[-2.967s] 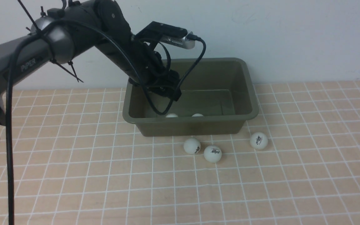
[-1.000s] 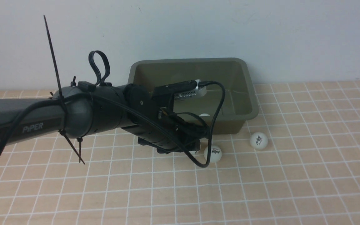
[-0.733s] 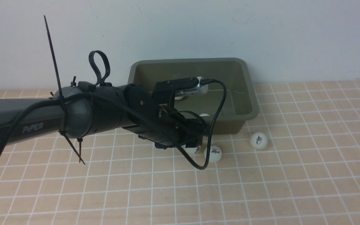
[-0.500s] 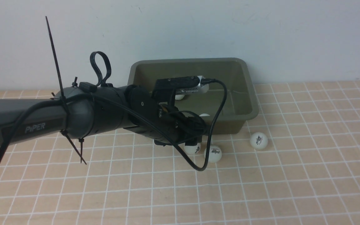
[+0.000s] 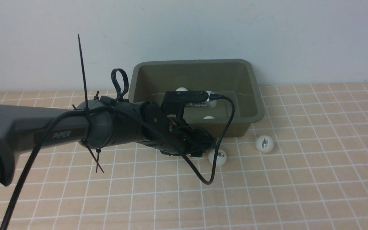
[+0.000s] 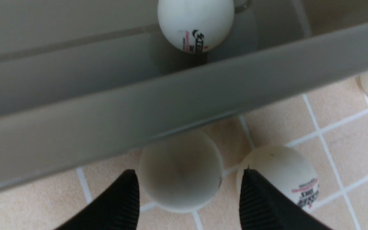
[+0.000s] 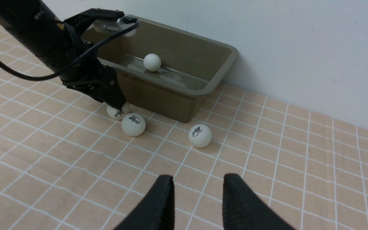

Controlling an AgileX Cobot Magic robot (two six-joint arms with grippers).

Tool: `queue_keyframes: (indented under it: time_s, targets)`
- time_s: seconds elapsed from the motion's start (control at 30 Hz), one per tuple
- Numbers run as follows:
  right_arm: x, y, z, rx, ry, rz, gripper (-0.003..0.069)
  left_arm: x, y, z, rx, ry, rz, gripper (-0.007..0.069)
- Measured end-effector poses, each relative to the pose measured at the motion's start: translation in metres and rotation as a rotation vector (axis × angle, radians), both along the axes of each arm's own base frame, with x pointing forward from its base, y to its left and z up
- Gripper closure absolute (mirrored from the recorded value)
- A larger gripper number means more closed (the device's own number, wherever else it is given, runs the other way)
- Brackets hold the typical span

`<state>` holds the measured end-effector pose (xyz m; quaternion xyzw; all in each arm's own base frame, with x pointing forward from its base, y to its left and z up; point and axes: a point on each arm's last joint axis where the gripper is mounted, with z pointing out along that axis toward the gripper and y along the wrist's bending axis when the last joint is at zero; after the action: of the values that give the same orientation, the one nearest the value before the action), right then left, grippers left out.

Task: Put the table tennis balls into the box on the light coffee tablecloth.
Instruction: 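Reach for and grasp a ping pong ball on the table beside the basket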

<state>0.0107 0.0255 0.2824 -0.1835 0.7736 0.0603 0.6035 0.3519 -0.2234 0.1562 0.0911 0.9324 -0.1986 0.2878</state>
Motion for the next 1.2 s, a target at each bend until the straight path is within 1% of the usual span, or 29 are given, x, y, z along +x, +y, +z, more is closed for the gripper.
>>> queue_keyframes:
  time_s: [0.37,0.47,0.5,0.53,0.9,1.0,1.07,1.1,1.13,1.2]
  targets:
    - [0.0,0.0,0.0,-0.004,-0.001,0.0,0.045,0.005,0.0,-0.009,0.005,-0.026,0.021,0.0275]
    - [0.0,0.0,0.0,-0.005,-0.006,-0.001,0.045,0.005,0.0,-0.01,0.006,-0.025,0.021,0.0338]
    - [0.0,0.0,0.001,-0.006,-0.009,-0.002,0.045,0.005,0.0,-0.01,0.006,-0.024,0.02,0.0378]
    - [0.0,0.0,0.001,-0.006,-0.01,-0.002,0.045,0.005,0.0,-0.01,0.006,-0.023,0.019,0.0388]
    - [0.001,-0.001,0.002,-0.001,-0.029,-0.009,0.045,0.003,-0.001,-0.009,0.025,-0.019,-0.016,0.0389]
    - [0.001,-0.001,0.002,-0.001,-0.029,-0.009,0.045,0.001,-0.001,-0.009,0.027,-0.004,-0.026,0.04]
    - [0.001,-0.001,0.002,-0.001,-0.029,-0.009,0.045,0.0,-0.001,-0.007,0.029,0.001,-0.036,0.0439]
    - [0.001,-0.001,0.002,-0.001,-0.029,-0.009,0.045,-0.001,-0.001,-0.006,0.031,0.009,-0.045,0.0501]
    - [0.001,-0.001,0.002,-0.002,-0.03,-0.009,0.045,-0.003,-0.001,-0.004,0.035,0.018,-0.059,0.0586]
    - [0.001,-0.001,0.002,-0.002,-0.03,-0.009,0.045,-0.006,-0.001,-0.001,0.045,0.035,-0.086,0.0659]
